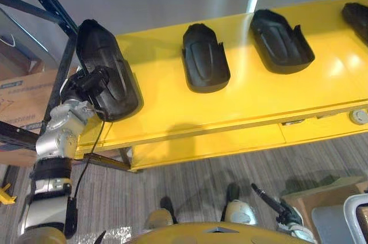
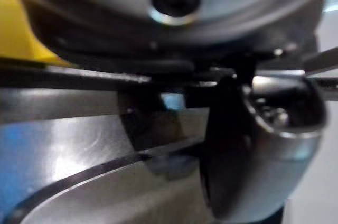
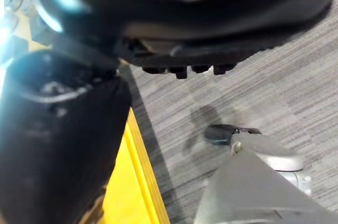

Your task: Walk over and take three plastic housings, then place them on the shelf

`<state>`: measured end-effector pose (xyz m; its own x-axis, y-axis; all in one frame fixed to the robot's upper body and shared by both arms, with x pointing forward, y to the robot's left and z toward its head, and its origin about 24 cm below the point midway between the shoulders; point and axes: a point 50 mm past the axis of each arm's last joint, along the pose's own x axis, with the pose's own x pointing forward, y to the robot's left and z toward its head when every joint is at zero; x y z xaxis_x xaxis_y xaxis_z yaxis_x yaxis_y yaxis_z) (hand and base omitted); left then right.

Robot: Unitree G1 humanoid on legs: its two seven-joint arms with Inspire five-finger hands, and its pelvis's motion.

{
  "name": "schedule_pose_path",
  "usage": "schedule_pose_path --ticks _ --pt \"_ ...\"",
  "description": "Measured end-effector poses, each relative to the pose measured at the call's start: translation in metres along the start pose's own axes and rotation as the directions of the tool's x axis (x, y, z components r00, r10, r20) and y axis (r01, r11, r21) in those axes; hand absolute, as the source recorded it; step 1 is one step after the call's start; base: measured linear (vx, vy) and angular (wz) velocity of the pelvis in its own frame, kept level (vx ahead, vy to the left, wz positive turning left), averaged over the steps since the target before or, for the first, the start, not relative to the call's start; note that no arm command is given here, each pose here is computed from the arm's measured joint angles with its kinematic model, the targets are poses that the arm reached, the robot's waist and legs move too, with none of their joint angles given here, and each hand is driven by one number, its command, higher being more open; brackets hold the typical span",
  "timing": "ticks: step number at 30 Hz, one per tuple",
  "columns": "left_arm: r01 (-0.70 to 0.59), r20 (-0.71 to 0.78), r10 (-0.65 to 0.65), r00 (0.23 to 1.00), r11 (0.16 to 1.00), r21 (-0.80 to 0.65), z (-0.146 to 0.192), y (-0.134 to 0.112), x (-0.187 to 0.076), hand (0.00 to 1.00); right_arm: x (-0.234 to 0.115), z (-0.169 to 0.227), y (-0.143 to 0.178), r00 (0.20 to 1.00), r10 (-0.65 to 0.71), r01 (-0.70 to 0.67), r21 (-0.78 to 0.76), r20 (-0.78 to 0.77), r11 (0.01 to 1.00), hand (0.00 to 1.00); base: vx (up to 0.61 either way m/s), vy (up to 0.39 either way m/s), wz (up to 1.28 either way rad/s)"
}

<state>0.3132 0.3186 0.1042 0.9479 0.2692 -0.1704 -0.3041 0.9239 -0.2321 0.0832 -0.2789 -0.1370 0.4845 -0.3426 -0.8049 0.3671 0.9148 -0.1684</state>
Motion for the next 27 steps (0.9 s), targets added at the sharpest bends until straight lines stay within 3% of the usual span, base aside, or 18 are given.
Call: schedule_pose_path --ticks 5,20,21,27 --pt "0.055 0.052 -0.058 0.997 0.996 0.070 0.030 -0.011 0.009 0.00 0.007 0.014 0.012 0.999 0.047 -0.047 -0.016 0.022 0.999 1.00 0.05 0.003 0.06" --pt "0.083 0.015 -0.101 0.995 0.886 0.455 0.057 -0.021 0.016 0.00 0.006 0.008 0.017 0.997 0.072 -0.072 0.009 -0.016 0.997 1.00 -0.03 -0.002 -0.01" --pt "0.081 0.014 -0.099 0.995 0.878 0.471 0.059 -0.022 0.017 1.00 0.006 0.008 0.017 0.997 0.076 -0.076 0.010 -0.016 0.997 1.00 0.00 0.000 0.00" --pt "0.093 0.009 -0.111 0.994 0.869 0.486 0.064 -0.026 0.018 1.00 0.006 0.008 0.019 0.997 0.080 -0.080 0.021 -0.015 0.997 1.00 0.00 0.000 0.00"
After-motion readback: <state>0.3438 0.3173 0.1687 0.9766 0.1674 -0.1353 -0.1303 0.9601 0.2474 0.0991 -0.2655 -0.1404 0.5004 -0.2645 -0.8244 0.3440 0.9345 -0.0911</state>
